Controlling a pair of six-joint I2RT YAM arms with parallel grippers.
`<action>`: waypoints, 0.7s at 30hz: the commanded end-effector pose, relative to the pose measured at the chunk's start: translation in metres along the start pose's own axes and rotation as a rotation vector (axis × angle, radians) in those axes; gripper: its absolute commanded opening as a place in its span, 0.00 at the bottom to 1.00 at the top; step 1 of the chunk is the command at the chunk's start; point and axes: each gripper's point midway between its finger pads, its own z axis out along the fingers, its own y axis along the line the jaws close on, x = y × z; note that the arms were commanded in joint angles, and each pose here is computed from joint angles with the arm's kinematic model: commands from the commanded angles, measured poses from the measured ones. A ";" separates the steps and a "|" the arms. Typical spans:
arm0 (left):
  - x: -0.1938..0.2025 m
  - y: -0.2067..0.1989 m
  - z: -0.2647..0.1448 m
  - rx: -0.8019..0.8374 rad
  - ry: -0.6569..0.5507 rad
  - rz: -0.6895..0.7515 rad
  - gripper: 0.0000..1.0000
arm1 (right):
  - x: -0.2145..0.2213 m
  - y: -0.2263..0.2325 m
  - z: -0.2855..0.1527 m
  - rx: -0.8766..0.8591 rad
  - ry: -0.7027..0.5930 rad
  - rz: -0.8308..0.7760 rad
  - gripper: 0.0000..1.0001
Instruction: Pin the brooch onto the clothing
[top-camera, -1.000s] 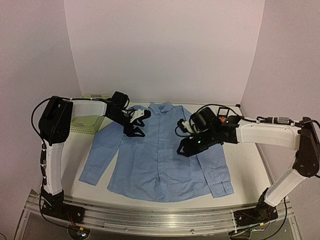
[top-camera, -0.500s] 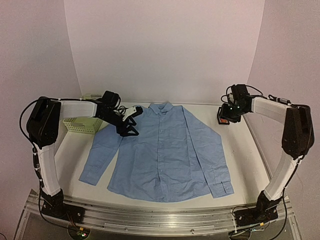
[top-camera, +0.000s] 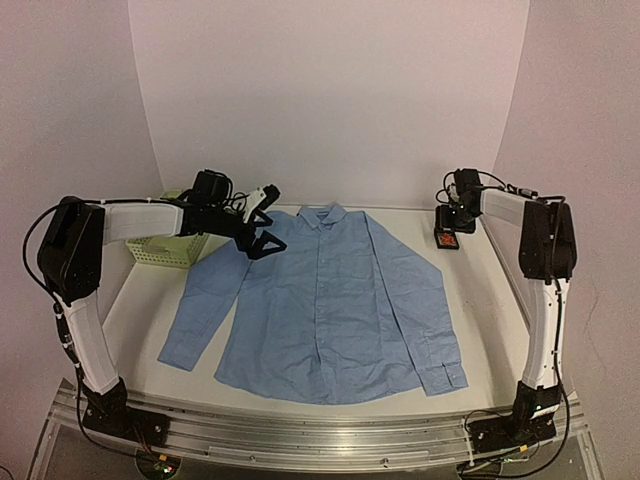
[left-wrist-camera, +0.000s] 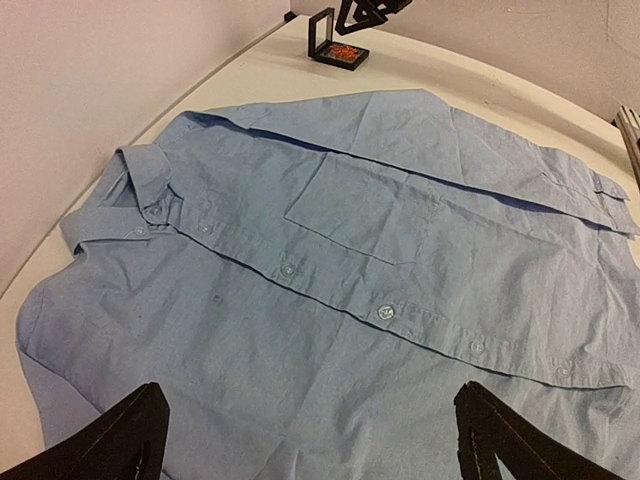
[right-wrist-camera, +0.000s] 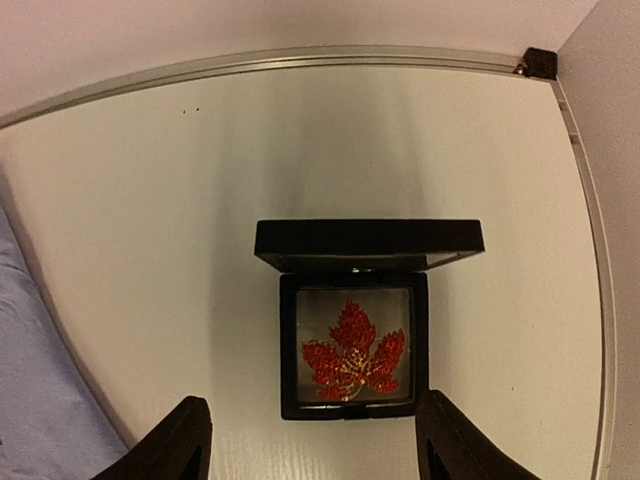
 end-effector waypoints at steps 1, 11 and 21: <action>-0.011 0.002 -0.005 -0.028 -0.033 0.004 1.00 | -0.027 -0.016 0.009 0.056 -0.053 -0.104 0.66; 0.003 -0.002 0.007 -0.004 -0.001 -0.002 1.00 | -0.017 -0.009 0.042 0.003 -0.020 -0.163 0.63; 0.012 0.001 0.014 0.002 0.031 -0.017 0.99 | -0.001 -0.008 0.063 -0.018 0.018 -0.181 0.60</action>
